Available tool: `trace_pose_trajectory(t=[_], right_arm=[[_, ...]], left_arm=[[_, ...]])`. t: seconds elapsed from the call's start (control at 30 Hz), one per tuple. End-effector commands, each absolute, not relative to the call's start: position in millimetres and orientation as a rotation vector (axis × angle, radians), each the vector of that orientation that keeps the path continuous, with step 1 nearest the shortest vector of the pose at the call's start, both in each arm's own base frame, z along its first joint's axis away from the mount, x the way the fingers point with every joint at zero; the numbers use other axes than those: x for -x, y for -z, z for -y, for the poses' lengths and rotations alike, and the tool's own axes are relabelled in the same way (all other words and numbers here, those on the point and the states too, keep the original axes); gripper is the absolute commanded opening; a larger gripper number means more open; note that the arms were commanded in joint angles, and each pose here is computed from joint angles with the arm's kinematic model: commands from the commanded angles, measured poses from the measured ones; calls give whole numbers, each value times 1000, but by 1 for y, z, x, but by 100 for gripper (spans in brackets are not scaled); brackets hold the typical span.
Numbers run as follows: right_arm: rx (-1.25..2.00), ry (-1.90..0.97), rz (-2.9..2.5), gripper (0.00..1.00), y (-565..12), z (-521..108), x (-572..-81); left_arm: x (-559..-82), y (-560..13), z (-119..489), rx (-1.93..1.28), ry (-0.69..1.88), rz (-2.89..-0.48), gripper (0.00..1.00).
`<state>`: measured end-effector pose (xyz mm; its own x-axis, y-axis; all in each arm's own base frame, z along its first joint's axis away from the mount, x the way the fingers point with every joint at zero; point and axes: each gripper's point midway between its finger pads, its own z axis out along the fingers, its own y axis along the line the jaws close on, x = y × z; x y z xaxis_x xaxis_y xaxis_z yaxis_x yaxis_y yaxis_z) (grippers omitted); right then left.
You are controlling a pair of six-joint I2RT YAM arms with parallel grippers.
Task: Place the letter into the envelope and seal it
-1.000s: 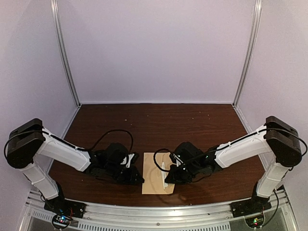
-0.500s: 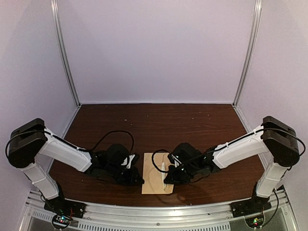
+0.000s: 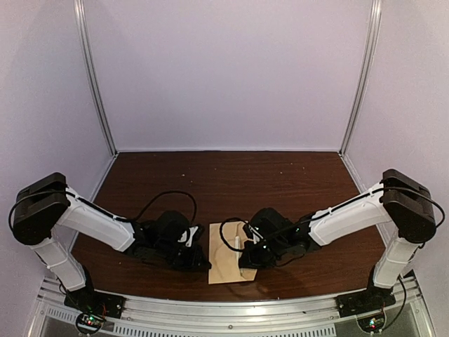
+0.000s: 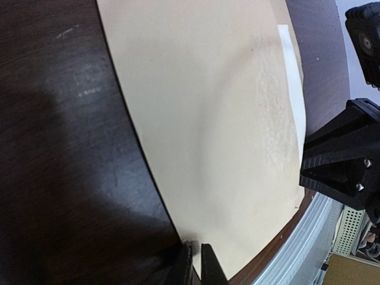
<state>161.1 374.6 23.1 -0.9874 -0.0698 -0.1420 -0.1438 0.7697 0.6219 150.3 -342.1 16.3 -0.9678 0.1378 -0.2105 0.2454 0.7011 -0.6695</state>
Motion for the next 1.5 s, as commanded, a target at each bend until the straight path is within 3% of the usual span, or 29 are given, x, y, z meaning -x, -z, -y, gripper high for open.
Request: trace_pose_trajectory(t=[0.0, 0.23, 0.43, 0.8, 1.13, 1.47], right_arm=[[215, -1042, -2786, 14, -50, -384, -162], [230, -968, -2685, 34, -106, -368, -174], [155, -872, -2642, 42, -121, -337, -192], [-7, -810, -2681, 41, -77, -290, -205], [68, -821, -2745, 32, -48, -313, -209], [214, -971, -2737, 26, -54, -358, -210]], left_arm=[[-154, -33, 353, -330, 1149, -2694, 9], [-167, -68, 350, -305, 1113, -2609, 23], [-180, -84, 351, -316, 1089, -2567, 30], [-202, -57, 334, -255, 1037, -2603, 30], [-206, -25, 328, -332, 883, -2679, 25], [-191, -17, 353, -389, 1010, -2702, 21]])
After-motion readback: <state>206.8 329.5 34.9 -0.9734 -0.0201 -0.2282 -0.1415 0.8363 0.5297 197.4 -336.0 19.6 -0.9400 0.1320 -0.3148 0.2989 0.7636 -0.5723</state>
